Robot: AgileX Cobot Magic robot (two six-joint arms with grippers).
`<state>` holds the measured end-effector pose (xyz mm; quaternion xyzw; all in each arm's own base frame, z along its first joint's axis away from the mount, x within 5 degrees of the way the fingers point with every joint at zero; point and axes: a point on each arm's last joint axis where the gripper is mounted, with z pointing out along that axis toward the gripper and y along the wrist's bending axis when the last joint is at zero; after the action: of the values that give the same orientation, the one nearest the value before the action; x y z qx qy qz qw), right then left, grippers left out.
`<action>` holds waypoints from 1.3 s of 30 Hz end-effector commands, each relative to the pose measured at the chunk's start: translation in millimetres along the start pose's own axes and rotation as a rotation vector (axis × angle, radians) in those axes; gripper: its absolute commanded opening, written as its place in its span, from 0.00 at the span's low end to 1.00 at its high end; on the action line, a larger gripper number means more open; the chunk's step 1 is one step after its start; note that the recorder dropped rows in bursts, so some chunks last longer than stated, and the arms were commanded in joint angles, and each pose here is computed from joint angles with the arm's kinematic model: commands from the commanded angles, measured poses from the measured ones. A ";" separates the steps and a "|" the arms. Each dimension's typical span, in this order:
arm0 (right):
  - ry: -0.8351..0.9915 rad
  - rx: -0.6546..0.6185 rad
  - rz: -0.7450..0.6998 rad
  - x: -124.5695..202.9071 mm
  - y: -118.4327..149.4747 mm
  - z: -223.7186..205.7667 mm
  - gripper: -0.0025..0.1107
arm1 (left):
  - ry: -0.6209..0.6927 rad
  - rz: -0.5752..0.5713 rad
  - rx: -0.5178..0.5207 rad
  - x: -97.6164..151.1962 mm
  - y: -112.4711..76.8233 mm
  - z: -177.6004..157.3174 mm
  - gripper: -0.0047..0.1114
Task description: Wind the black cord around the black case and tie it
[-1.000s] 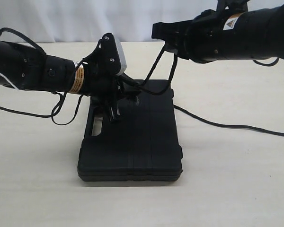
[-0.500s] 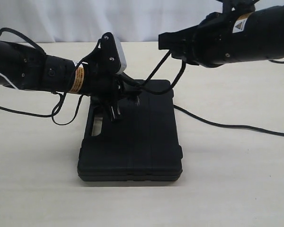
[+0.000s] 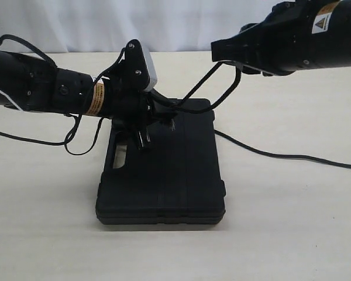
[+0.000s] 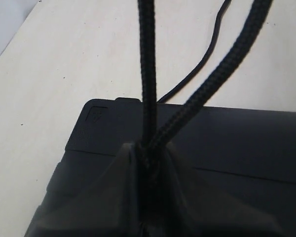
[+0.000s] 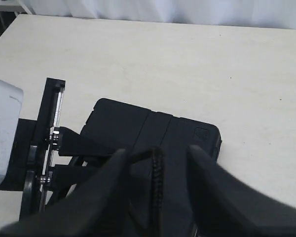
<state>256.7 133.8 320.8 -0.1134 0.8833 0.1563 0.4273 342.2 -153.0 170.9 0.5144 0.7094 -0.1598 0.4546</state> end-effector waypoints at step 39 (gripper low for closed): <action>1.035 0.188 -0.771 65.5 -141.6 81.0 0.28 | 0.014 0.230 0.146 2.5 -13.6 -0.2 0.04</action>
<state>316.8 27.9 208.8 -0.4068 0.8974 -0.1705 -0.0065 331.1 -155.3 165.6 0.6212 0.6411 -0.1499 0.4249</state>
